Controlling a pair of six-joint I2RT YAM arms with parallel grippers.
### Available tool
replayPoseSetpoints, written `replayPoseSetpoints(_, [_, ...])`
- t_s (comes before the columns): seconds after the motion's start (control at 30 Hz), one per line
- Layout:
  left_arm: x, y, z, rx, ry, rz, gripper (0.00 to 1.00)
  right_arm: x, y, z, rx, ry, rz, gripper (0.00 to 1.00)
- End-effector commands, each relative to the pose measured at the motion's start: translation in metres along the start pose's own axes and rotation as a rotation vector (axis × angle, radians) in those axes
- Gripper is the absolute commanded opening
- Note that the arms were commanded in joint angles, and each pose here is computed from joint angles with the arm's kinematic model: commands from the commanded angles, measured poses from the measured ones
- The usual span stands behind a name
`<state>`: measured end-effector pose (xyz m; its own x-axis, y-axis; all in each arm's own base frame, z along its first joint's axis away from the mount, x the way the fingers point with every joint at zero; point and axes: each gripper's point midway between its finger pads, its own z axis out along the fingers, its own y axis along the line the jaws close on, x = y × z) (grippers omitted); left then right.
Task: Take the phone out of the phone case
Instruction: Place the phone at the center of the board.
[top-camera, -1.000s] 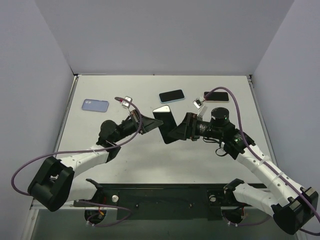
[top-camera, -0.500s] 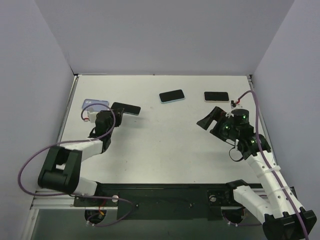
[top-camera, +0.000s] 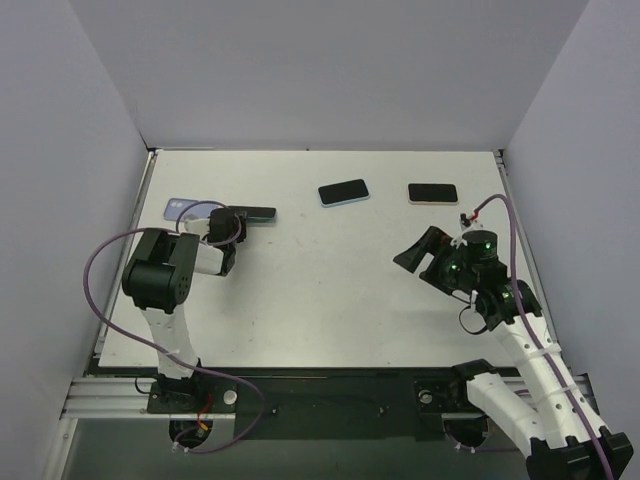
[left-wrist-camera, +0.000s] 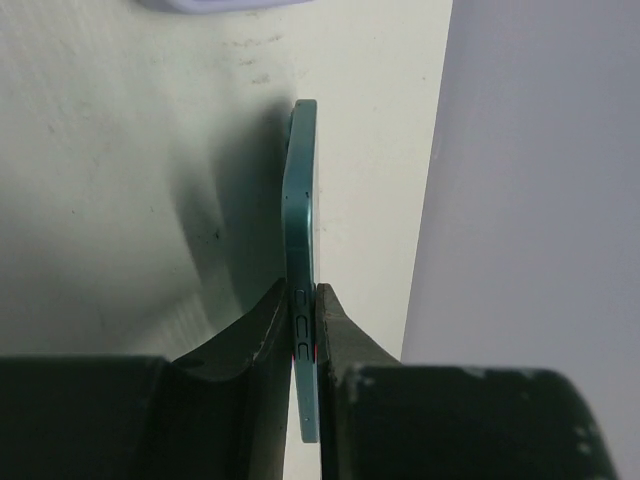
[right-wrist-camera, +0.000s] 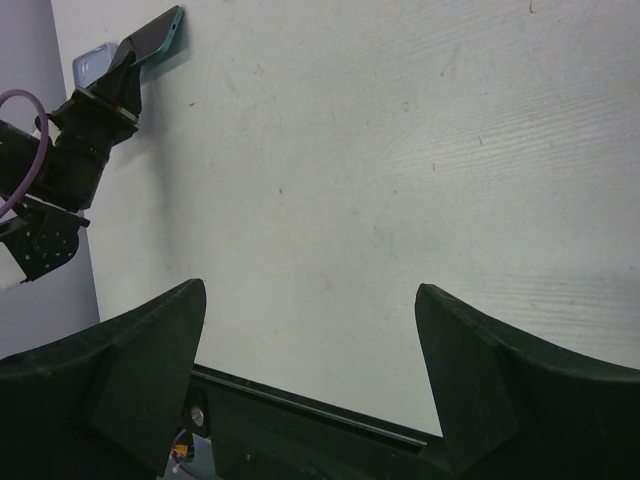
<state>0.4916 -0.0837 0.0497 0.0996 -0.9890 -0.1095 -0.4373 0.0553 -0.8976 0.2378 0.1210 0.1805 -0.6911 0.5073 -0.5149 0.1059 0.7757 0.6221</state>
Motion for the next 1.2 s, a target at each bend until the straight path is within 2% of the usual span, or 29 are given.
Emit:
replayPoseSetpoints(0.0, [-0.007,-0.023,0.013,0.063,-0.011,-0.052,0.00,0.003,0.000,-0.002,-0.015,0.001,0.001,0.80])
replayPoseSetpoints(0.13, [-0.008,-0.007,0.016,0.015,0.007,-0.047,0.01,0.003,0.001,0.001,-0.019,0.008,0.005,0.80])
replayPoseSetpoints(0.2, [-0.005,-0.002,0.019,-0.004,0.040,-0.063,0.10,0.004,0.005,0.004,-0.038,0.022,0.011,0.80])
replayPoseSetpoints(0.27, [-0.008,0.008,0.016,-0.042,0.053,-0.069,0.30,0.003,0.007,0.006,-0.044,0.029,0.012,0.80])
replayPoseSetpoints(0.4, [-0.006,0.006,0.001,-0.079,0.100,-0.075,0.48,0.002,0.007,0.011,-0.037,0.041,0.000,0.80])
replayPoseSetpoints(0.43, [-0.005,0.005,-0.001,-0.080,0.105,-0.071,0.49,0.002,0.007,0.013,-0.034,0.045,0.001,0.80])
replayPoseSetpoints(0.47, [-0.004,0.003,-0.003,-0.095,0.120,-0.069,0.56,0.001,0.007,0.014,-0.033,0.049,0.002,0.80])
replayPoseSetpoints(0.7, [0.014,0.016,-0.029,-0.199,0.267,-0.156,0.59,-0.001,0.016,0.024,-0.051,0.062,0.015,0.79])
replayPoseSetpoints(0.73, [0.016,0.009,-0.036,-0.187,0.290,-0.157,0.59,-0.002,0.016,0.027,-0.049,0.062,0.014,0.79])
replayPoseSetpoints(0.83, [0.002,0.017,-0.048,-0.231,0.258,-0.106,0.63,0.001,0.017,0.035,-0.036,0.084,0.006,0.79])
replayPoseSetpoints(0.9, [-0.010,0.009,-0.057,-0.228,0.235,-0.067,0.64,0.002,0.016,0.043,-0.015,0.101,-0.005,0.79])
replayPoseSetpoints(1.03, [-0.016,-0.028,-0.089,-0.170,0.260,0.017,0.64,-0.003,0.020,0.063,0.032,0.115,-0.055,0.79])
replayPoseSetpoints(1.07, [-0.018,-0.038,-0.096,-0.134,0.275,0.060,0.64,0.003,0.017,0.073,0.061,0.148,-0.068,0.79])
replayPoseSetpoints(1.1, [-0.016,-0.056,-0.107,-0.073,0.305,0.082,0.64,-0.009,0.020,0.079,0.083,0.116,-0.086,0.78])
replayPoseSetpoints(1.13, [-0.013,-0.063,-0.112,-0.028,0.327,0.169,0.63,-0.006,0.017,0.091,0.114,0.136,-0.096,0.76])
replayPoseSetpoints(1.17, [-0.008,-0.087,-0.122,0.055,0.367,0.221,0.63,-0.019,0.021,0.100,0.132,0.097,-0.099,0.72])
